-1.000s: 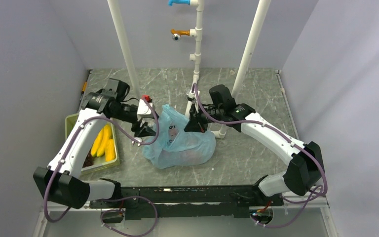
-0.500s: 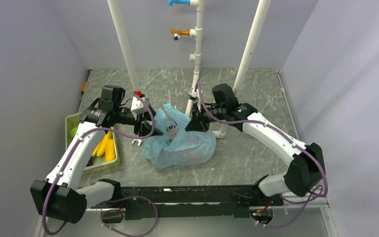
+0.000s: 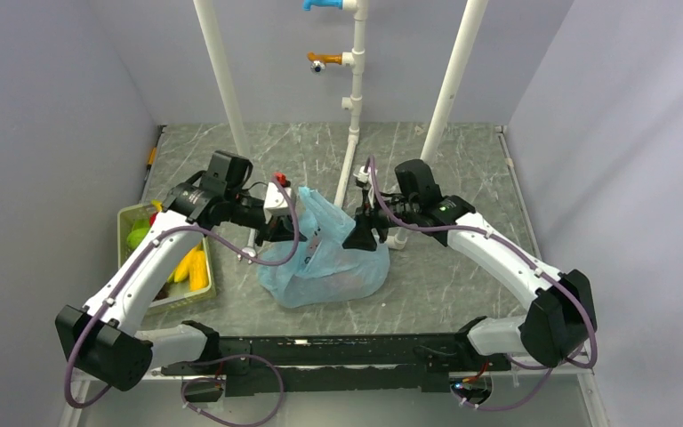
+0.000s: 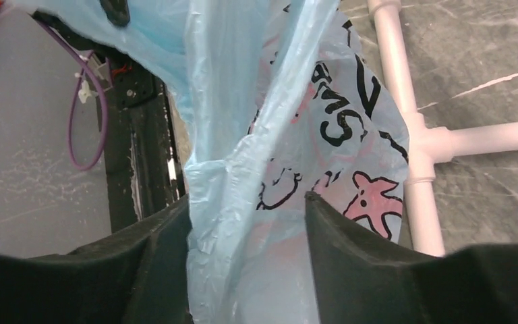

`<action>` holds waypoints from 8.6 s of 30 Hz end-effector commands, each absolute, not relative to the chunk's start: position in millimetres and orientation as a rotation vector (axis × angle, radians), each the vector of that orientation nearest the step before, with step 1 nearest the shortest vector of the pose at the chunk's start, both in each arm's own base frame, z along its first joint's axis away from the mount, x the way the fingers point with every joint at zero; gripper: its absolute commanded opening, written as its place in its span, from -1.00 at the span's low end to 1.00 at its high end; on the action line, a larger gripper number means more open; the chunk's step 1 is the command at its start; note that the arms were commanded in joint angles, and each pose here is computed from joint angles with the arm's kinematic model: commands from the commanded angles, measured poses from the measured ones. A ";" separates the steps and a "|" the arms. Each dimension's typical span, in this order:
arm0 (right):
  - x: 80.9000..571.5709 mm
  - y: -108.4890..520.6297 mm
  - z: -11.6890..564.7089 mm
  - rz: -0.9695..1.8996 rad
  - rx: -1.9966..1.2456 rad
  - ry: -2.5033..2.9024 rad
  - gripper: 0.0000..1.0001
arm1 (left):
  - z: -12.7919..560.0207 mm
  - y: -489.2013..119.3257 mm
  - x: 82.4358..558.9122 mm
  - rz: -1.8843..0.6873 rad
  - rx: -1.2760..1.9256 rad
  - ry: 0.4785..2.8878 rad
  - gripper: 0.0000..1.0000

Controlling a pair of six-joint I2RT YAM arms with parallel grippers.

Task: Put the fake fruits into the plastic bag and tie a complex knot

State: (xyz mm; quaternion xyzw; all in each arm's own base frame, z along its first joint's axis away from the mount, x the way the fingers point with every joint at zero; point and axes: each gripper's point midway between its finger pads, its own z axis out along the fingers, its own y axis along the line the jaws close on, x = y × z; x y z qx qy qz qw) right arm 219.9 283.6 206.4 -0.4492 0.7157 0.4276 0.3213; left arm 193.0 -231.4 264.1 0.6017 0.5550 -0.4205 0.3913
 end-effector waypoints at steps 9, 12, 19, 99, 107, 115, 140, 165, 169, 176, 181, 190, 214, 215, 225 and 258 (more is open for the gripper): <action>249.1 298.3 238.8 1.085 -1.033 1.735 -1.00 | 258.1 -243.1 204.3 -0.957 1.539 1.465 -1.00; 245.1 293.8 244.1 1.089 -0.967 1.716 -1.00 | 253.5 -238.8 188.4 -0.980 1.590 1.423 -1.00; 233.9 290.8 240.1 1.062 -1.085 1.612 -1.00 | 252.0 -212.7 155.2 -0.932 1.661 1.417 0.12; 230.3 329.3 155.8 0.427 -0.908 1.574 -1.00 | 351.0 -218.8 253.1 -0.919 1.271 1.481 -1.00; 213.4 331.1 207.3 0.550 -0.965 1.477 0.31 | 348.5 -221.7 228.1 -1.014 1.403 1.381 -1.00; 199.6 327.7 256.3 0.708 -1.140 1.353 0.91 | 355.9 -225.2 214.9 -1.063 1.464 1.264 -1.00; 193.1 347.4 223.3 1.382 -1.549 1.355 0.02 | 368.8 -220.6 227.6 -1.053 1.407 1.208 -1.00; 232.3 344.2 241.2 1.239 -1.238 1.539 0.33 | 351.4 -214.9 225.3 -0.989 1.426 1.263 -1.00; 240.0 351.0 238.6 1.222 -1.182 1.559 0.28 | 348.1 -215.3 226.0 -0.996 1.416 1.275 -1.00; 235.9 347.4 240.5 1.192 -1.186 1.555 -0.59 | 334.4 -214.9 230.4 -0.998 1.394 1.331 -1.00; 221.0 329.6 237.4 1.159 -1.238 1.537 -1.00 | 305.9 -206.9 238.7 -0.917 1.407 1.409 -1.00; 217.2 327.4 226.7 1.167 -1.262 1.561 -1.00 | 318.5 -160.6 261.7 -0.641 1.369 1.453 0.73; 233.2 323.3 228.9 1.163 -1.211 1.595 -1.00 | 312.9 -211.9 176.4 -1.054 1.615 1.247 0.75; 235.6 323.3 228.5 1.165 -1.196 1.608 -1.00 | 311.6 -215.7 172.8 -1.087 1.621 1.245 0.72; 244.7 320.5 234.8 1.212 -1.103 1.609 -1.00 | 308.4 -234.1 194.0 -1.043 1.552 1.218 0.86; 226.6 316.2 228.3 1.259 -1.228 1.603 -0.38 | 261.7 -241.4 199.0 -1.027 1.598 1.438 -1.00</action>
